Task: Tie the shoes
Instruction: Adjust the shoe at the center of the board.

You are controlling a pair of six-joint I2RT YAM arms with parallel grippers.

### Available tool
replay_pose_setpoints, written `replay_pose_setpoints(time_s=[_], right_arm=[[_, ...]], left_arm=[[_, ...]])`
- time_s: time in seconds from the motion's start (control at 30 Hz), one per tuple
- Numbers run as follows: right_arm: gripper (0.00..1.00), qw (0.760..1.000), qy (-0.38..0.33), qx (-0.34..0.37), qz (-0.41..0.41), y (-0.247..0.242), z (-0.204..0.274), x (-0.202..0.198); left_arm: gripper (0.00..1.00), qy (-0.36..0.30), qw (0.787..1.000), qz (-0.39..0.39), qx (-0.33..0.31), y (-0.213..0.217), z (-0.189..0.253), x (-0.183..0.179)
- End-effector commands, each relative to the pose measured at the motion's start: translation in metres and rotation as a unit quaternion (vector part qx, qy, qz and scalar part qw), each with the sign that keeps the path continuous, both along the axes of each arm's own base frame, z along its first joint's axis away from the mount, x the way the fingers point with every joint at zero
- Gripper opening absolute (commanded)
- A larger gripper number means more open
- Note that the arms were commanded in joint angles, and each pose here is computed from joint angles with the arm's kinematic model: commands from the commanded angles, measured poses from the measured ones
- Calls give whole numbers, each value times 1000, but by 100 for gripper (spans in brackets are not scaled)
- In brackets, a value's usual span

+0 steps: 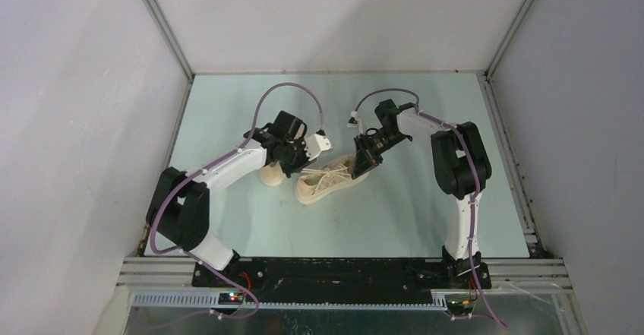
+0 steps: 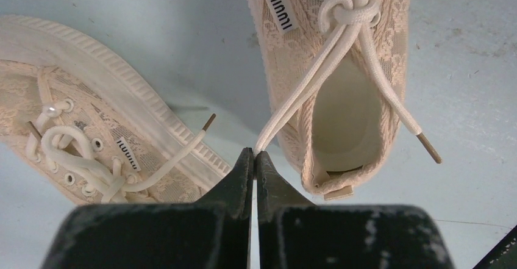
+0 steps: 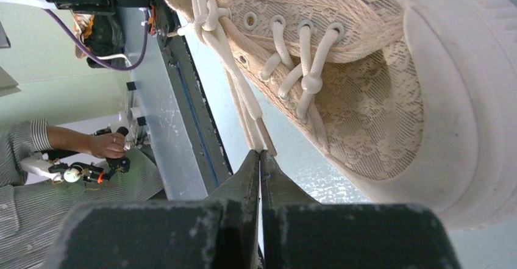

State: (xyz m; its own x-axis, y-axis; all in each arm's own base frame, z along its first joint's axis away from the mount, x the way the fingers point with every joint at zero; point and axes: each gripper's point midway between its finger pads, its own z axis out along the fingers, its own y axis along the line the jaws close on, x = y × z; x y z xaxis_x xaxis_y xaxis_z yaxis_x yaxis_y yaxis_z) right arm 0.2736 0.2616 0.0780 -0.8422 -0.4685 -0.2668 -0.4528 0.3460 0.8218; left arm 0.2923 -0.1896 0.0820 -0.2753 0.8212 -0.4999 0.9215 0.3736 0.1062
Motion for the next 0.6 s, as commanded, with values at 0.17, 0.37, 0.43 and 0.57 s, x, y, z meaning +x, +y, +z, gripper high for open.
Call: replay_pose_setpoints(time_s=[0.17, 0.37, 0.43, 0.57], right_arm=[[0, 998, -52, 3, 23, 15, -7, 3], [0, 998, -62, 4, -30, 7, -5, 39], [0, 997, -65, 3, -35, 2, -2, 47], [0, 998, -62, -1, -31, -12, 0, 45]], left_arm=[[0, 33, 998, -43, -41, -27, -2, 0], [0, 66, 991, -85, -77, -56, -2, -15], [0, 71, 989, -95, -92, -70, -1, -18], [0, 85, 983, -109, -118, -99, 2, -25]])
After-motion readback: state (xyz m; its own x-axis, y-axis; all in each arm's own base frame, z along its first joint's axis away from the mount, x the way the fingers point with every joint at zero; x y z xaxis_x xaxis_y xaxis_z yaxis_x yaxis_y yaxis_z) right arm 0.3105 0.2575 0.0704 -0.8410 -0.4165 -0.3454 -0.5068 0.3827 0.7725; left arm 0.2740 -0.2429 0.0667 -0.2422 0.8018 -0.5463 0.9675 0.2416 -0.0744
